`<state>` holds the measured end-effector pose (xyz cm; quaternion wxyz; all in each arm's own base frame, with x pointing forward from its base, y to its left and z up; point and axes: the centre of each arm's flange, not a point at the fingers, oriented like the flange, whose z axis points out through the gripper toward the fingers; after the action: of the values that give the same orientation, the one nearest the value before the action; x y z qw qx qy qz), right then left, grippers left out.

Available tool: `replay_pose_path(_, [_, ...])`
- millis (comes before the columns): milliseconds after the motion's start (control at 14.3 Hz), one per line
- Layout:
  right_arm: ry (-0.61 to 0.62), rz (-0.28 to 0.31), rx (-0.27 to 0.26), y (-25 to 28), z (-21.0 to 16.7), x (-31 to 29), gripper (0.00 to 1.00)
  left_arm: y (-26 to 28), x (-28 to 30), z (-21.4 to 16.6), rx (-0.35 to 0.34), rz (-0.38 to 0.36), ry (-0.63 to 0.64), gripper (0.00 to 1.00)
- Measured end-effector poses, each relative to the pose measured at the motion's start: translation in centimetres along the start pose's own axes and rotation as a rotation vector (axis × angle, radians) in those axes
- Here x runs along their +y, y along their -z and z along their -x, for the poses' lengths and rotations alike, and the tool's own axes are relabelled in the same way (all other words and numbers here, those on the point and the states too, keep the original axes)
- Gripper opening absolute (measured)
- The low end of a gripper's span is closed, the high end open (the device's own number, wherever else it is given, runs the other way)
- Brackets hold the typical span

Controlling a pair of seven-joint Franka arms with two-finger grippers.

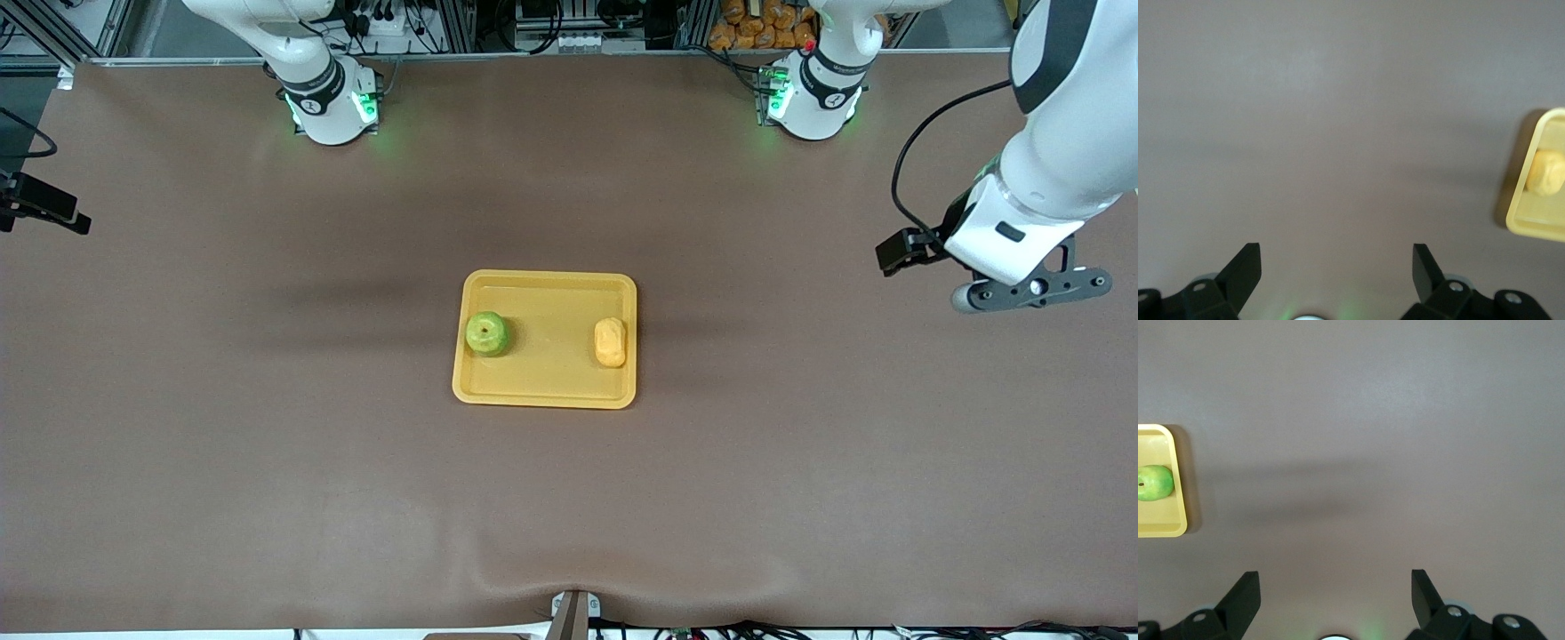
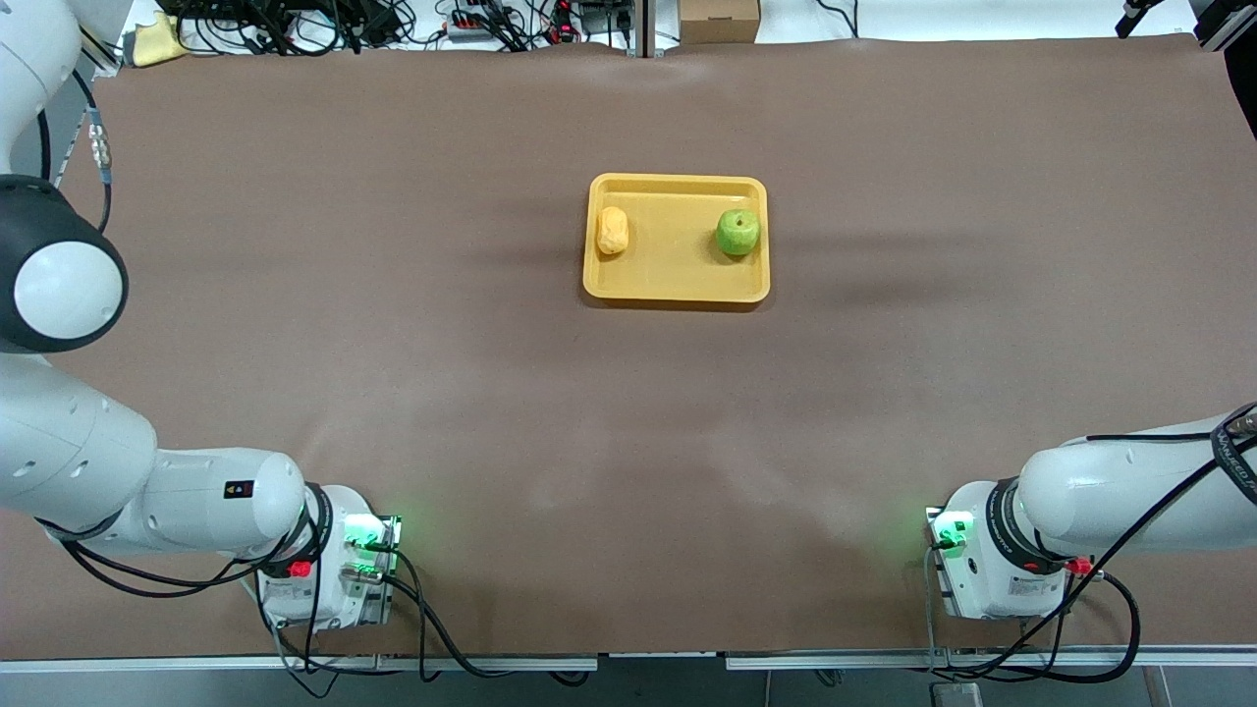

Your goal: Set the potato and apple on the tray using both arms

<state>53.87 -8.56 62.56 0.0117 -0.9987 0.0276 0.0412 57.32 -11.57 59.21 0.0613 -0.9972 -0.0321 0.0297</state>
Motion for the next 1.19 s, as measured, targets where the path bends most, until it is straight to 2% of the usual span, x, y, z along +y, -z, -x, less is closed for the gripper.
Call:
replay_pose_path(279, [0.009, 0.001, 0.001, 0.0, 0.0, -0.5, 1.0, 1.3, -3.5, 1.3, -0.01, -0.013, -0.082, 1.0])
replay_pose_path(559, [0.009, 0.003, 0.019, 0.9, 0.0, -0.5, 1.0, 2.9, -6.1, 3.5, 0.004, 0.024, -0.097, 1.0])
replay_pose_path(838, [0.011, -0.003, 0.039, 1.8, 0.0, -0.6, 1.0, 3.8, -7.2, 5.9, 0.008, 0.028, -0.099, 1.0])
replay_pose_path(1188, [0.011, -0.013, 0.037, 1.7, 0.0, -0.7, 1.0, 4.5, -7.7, 7.0, 0.001, 0.03, -0.105, 1.0])
